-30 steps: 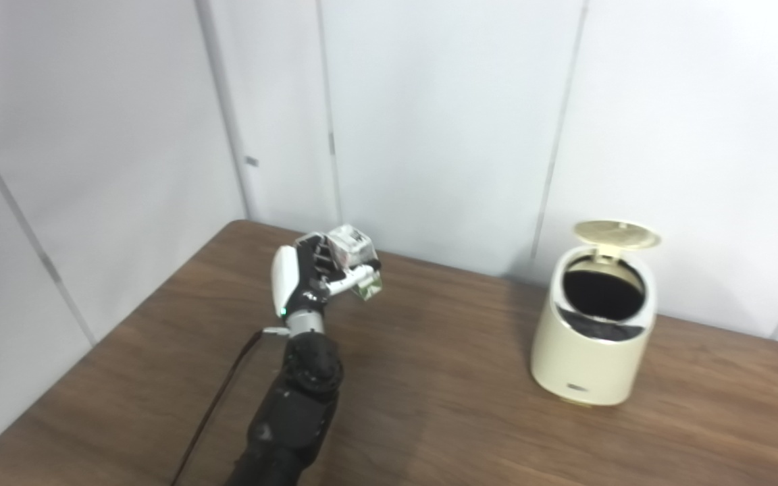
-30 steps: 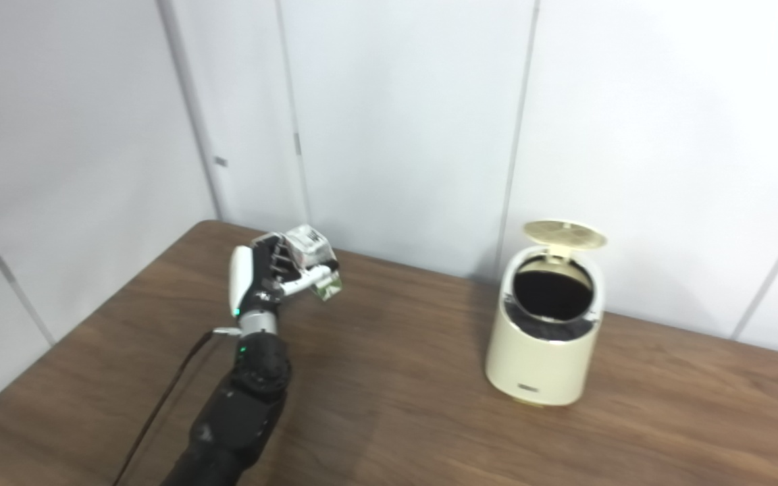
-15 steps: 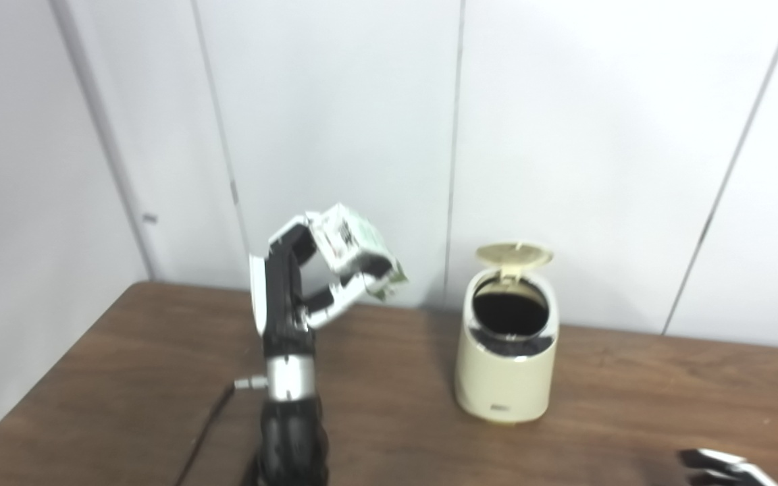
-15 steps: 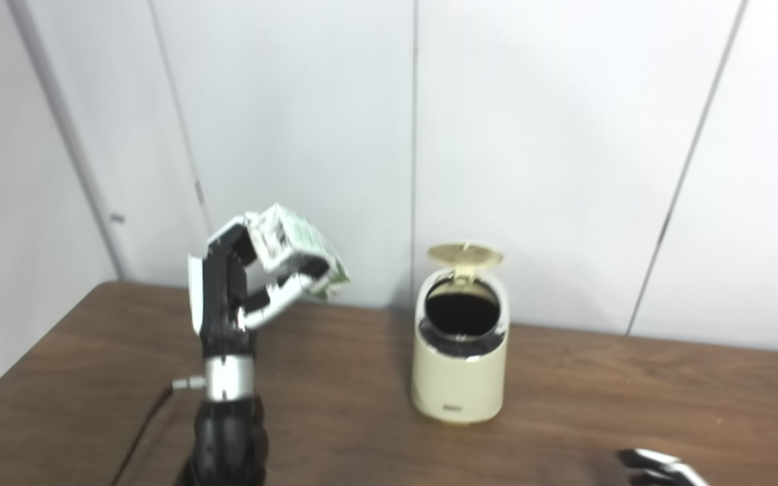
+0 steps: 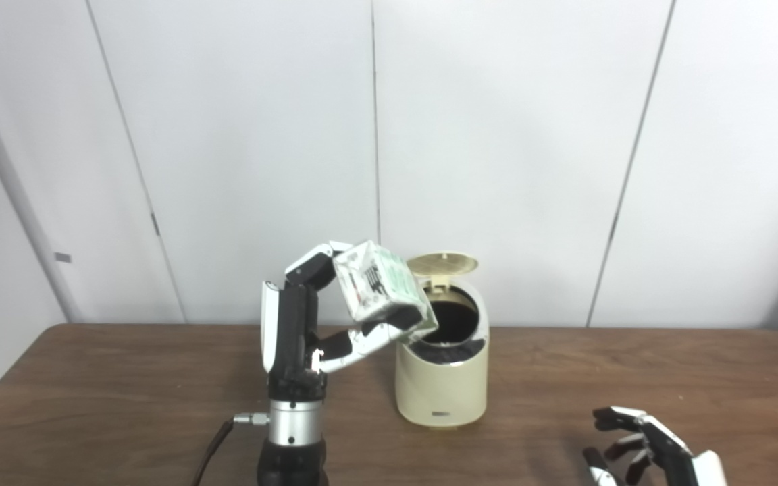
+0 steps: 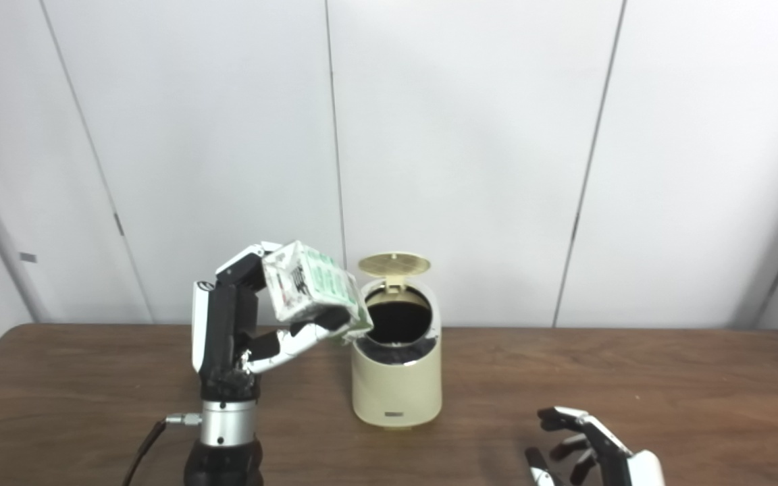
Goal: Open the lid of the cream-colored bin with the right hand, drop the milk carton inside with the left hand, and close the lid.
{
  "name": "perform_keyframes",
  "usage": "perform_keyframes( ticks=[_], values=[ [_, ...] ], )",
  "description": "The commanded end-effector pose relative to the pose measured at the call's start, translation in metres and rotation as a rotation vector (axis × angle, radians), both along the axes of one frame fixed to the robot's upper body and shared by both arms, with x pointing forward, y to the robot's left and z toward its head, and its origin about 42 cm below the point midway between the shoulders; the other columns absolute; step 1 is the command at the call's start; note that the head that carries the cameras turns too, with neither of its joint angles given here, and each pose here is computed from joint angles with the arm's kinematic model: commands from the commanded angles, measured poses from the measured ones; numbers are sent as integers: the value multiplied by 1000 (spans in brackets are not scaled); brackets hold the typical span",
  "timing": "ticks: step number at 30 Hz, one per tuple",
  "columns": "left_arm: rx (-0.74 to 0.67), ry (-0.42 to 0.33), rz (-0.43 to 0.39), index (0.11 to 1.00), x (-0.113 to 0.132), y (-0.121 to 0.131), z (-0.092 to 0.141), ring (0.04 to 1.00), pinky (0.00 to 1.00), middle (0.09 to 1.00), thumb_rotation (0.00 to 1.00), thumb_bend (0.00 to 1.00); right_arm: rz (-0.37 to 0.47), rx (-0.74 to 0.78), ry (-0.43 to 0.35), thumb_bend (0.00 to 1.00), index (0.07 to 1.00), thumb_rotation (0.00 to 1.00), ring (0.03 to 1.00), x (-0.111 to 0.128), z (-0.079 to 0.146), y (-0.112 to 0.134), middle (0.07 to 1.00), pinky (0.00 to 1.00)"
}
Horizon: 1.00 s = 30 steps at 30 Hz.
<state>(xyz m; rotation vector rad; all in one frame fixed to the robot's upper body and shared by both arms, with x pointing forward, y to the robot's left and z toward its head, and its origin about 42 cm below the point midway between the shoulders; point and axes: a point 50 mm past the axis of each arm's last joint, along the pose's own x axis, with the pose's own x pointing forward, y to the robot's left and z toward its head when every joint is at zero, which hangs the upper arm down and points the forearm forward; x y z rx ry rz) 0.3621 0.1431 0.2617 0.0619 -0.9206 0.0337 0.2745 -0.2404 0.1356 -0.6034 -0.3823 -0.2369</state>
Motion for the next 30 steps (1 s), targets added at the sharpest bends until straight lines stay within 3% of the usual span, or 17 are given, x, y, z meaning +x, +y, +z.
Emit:
perform_keyframes(
  ticks=[1, 5, 16, 23, 30],
  values=[
    [-1, -107, -50, 506, 9, -11, 30, 430, 368, 477, 0, 503, 30, 69, 36, 195, 645, 22, 520, 4, -17, 35, 622, 356],
    [19, -92, -66, 513, 19, -21, 29, 397, 316, 487, 0, 501, 28, 68, 38, 206, 650, 33, 610, 4, -18, 40, 657, 453],
    [83, -19, -83, 507, 46, -40, 16, 372, 265, 500, 0, 500, 20, 73, 17, 255, 665, 2, 614, -3, -19, 48, 666, 470],
    [143, 57, -132, 481, 66, -40, 10, 452, 396, 480, 0, 504, 21, 75, 12, 273, 671, 0, 601, -10, -19, 52, 661, 450],
    [219, 77, -92, 472, 82, -37, 5, 466, 411, 481, 0, 504, 26, 79, 7, 281, 674, 0, 589, -16, -19, 52, 672, 436]
  ],
)
